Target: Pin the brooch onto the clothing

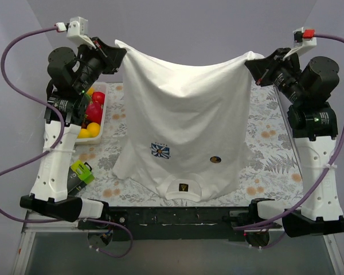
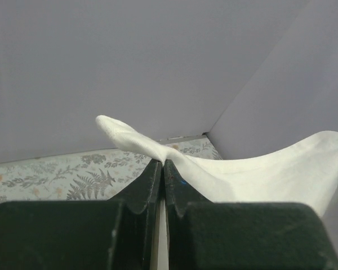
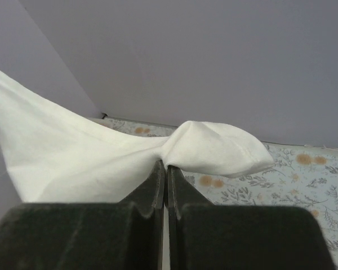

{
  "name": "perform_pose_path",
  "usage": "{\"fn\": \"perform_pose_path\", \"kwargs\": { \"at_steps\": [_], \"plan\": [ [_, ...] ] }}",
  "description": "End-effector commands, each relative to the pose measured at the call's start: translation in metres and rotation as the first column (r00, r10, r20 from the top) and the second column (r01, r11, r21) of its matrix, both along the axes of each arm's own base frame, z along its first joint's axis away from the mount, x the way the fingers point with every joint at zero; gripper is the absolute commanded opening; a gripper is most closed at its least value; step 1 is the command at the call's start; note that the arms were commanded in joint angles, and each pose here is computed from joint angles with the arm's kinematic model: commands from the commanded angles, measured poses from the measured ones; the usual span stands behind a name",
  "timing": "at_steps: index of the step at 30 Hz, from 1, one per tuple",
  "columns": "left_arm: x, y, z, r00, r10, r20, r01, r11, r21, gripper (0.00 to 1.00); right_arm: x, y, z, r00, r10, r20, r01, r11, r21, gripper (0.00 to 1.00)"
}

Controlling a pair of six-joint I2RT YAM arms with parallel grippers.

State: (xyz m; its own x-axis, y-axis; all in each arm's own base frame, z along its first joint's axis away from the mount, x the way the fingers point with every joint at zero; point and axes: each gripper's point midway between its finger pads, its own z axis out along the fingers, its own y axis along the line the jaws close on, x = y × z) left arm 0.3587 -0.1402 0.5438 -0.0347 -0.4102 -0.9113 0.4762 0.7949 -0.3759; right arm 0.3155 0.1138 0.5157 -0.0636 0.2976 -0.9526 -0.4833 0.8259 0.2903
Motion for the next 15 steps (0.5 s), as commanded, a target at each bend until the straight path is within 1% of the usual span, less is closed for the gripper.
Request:
{"fn": "perform_pose_path", "kwargs": {
  "at_steps": [1, 5, 8, 11, 12, 15],
  "plan": [
    [-0.003, 0.005, 0.021, 0.998, 0.022, 0.061, -0.021, 1.0, -0.017, 0.0, -0.011, -0.003, 0.055, 0.985, -0.012, 0.173, 0.008, 1.0, 0.021, 0.01],
    [-0.018, 0.007, 0.043, 0.993, 0.023, 0.117, -0.02, 0.999, -0.025, 0.0, -0.025, -0.002, 0.078, 0.974, 0.001, 0.226, -0.007, 1.0, 0.025, 0.01],
    [-0.035, 0.012, 0.058, 0.987, 0.026, 0.156, -0.022, 0.999, -0.03, 0.0, -0.043, -0.002, 0.094, 0.963, 0.015, 0.268, -0.025, 0.999, 0.033, 0.01],
    [-0.055, 0.014, 0.069, 0.982, 0.015, 0.186, -0.008, 0.999, -0.036, 0.0, -0.065, -0.002, 0.104, 0.949, 0.028, 0.313, -0.042, 0.998, 0.037, 0.01],
    [-0.067, 0.016, 0.075, 0.978, 0.016, 0.206, -0.007, 0.999, -0.042, 0.0, -0.07, -0.001, 0.104, 0.948, 0.032, 0.317, -0.047, 0.998, 0.04, 0.01],
    [-0.082, 0.019, 0.078, 0.975, 0.013, 0.22, -0.003, 0.999, -0.045, 0.0, -0.091, -0.004, 0.107, 0.938, 0.03, 0.346, -0.047, 0.998, 0.039, 0.01]
  ]
}}
